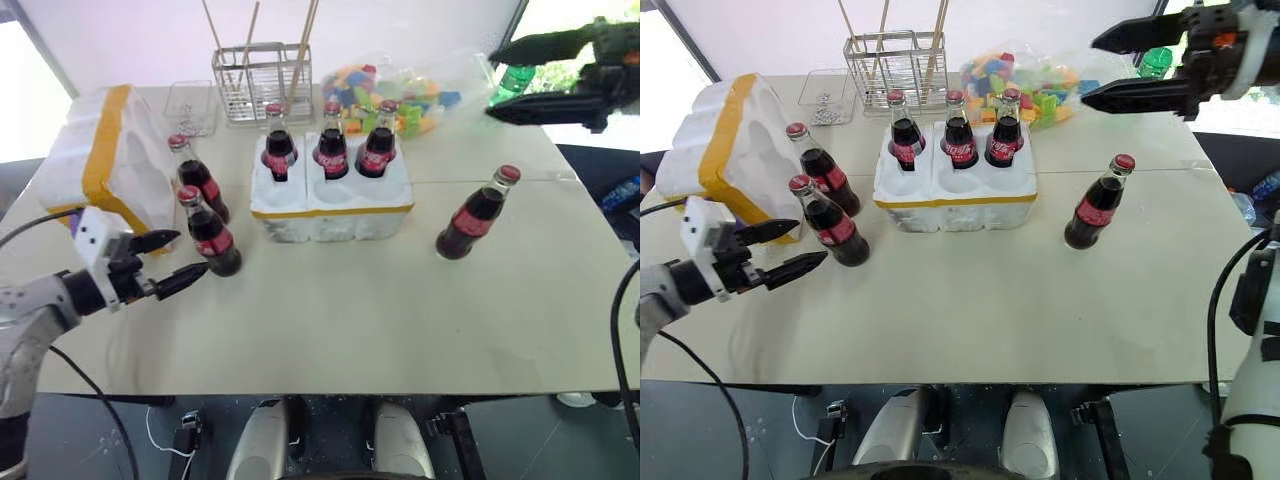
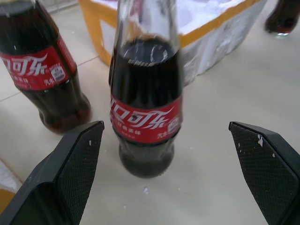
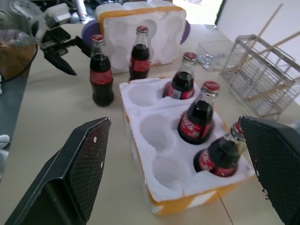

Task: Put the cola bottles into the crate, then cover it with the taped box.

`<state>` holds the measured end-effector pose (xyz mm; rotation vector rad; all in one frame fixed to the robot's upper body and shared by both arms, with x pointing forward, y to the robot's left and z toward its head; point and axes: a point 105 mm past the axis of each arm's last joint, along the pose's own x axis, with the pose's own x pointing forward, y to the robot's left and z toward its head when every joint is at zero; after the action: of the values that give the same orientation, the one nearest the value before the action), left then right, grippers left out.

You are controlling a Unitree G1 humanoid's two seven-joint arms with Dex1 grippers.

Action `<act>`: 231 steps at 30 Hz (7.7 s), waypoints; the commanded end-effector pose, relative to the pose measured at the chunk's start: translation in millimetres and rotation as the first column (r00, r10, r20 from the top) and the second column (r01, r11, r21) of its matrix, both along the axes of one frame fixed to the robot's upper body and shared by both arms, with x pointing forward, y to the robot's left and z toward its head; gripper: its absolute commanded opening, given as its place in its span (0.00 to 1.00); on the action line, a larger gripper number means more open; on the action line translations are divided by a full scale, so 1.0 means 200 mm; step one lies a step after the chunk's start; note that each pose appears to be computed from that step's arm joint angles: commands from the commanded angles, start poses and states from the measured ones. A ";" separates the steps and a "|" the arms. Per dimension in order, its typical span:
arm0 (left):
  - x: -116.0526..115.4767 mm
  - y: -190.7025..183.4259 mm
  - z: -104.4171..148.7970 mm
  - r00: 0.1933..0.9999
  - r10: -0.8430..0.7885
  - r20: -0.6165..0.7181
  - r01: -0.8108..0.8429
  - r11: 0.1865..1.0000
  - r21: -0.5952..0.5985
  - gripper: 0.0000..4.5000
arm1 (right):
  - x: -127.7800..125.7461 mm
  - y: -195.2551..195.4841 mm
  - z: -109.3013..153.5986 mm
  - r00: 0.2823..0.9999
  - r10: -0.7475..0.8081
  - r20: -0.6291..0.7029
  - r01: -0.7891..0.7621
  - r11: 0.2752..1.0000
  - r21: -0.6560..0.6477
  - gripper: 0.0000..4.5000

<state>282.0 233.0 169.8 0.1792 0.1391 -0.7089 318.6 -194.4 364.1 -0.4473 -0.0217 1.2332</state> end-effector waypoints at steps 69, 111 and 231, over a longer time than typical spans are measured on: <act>0.65 -1.12 0.20 0.912 -0.410 0.012 0.407 0.908 0.101 0.64 | 0.05 0.10 -0.18 0.999 -0.045 0.023 0.045 0.999 -0.004 1.00; 0.30 -0.02 0.30 0.802 0.588 0.109 -0.579 0.809 -0.102 0.99 | 0.08 0.17 -0.21 0.999 0.011 0.036 -0.011 1.000 -0.013 1.00; 0.03 -0.76 0.44 0.702 -0.711 0.039 0.712 0.703 -0.006 0.99 | -0.34 -0.33 -0.86 0.602 -0.739 -0.302 0.794 0.512 0.328 1.00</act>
<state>292.1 81.8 254.2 0.2033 0.0555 -1.4887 247.6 -254.3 190.6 0.0880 0.0511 0.3711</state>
